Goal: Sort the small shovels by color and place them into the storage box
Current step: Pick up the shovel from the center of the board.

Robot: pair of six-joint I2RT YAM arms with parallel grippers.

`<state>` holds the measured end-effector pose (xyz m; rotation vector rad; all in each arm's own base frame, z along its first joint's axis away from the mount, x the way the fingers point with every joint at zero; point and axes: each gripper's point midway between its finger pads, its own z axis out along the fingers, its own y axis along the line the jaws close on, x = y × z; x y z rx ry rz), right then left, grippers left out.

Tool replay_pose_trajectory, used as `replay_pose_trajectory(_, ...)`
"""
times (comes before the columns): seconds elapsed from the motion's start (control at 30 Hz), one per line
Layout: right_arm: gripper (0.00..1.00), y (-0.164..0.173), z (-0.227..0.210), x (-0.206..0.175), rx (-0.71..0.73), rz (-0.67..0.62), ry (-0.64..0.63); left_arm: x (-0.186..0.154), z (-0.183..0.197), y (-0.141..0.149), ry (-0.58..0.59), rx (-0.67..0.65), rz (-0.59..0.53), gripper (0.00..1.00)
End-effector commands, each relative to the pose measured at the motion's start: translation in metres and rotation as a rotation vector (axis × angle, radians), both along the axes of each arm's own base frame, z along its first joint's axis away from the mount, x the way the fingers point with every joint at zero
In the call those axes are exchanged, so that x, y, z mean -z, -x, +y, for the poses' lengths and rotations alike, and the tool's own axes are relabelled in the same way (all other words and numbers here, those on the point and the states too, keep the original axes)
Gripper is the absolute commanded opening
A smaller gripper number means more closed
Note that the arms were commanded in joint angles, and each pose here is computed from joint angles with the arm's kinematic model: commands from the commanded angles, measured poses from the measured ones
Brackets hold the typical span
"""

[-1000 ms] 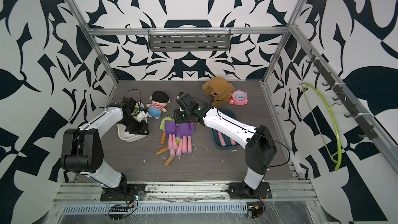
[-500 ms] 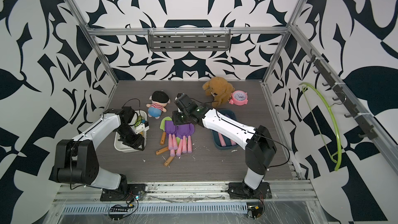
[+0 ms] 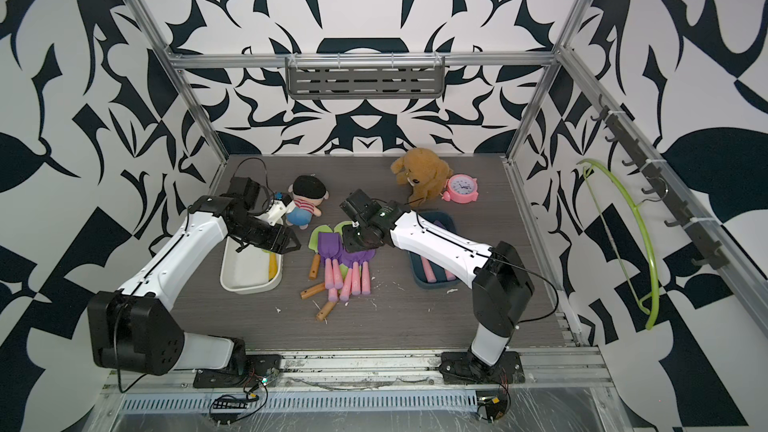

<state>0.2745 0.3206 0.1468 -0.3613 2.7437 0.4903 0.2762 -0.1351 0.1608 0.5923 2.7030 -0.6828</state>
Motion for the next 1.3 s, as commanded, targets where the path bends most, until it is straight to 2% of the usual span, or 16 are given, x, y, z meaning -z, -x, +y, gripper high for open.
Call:
replay_pose_trajectory(0.0, 0.4, 0.022, -0.036, 0.006, 0.025, 0.067, 0.113, -0.006, -0.03, -0.015, 0.184, -0.069, 0.027, 0.68)
replay_pose_trajectory(0.13, 0.4, 0.041, -0.055, 0.03, 0.063, 0.147, 0.168, 0.011, -0.034, -0.008, 0.207, -0.083, 0.095, 0.68)
replay_pose_trajectory(0.3, 0.4, 0.052, -0.045, 0.048, 0.066, 0.23, 0.117, 0.017, -0.034, 0.001, 0.227, -0.086, 0.081, 0.68)
replay_pose_trajectory(0.5, 0.4, 0.042, -0.03, 0.052, 0.062, 0.226, 0.086, 0.019, -0.031, 0.003, 0.217, -0.092, 0.061, 0.69)
replay_pose_trajectory(0.9, 0.39, 0.026, -0.005, 0.086, 0.019, 0.257, 0.103, 0.019, -0.028, 0.002, 0.219, -0.107, 0.044, 0.7)
replay_pose_trajectory(1.27, 0.35, 0.017, -0.033, 0.108, 0.071, 0.241, 0.235, 0.018, -0.019, 0.004, 0.228, -0.137, 0.02, 0.7)
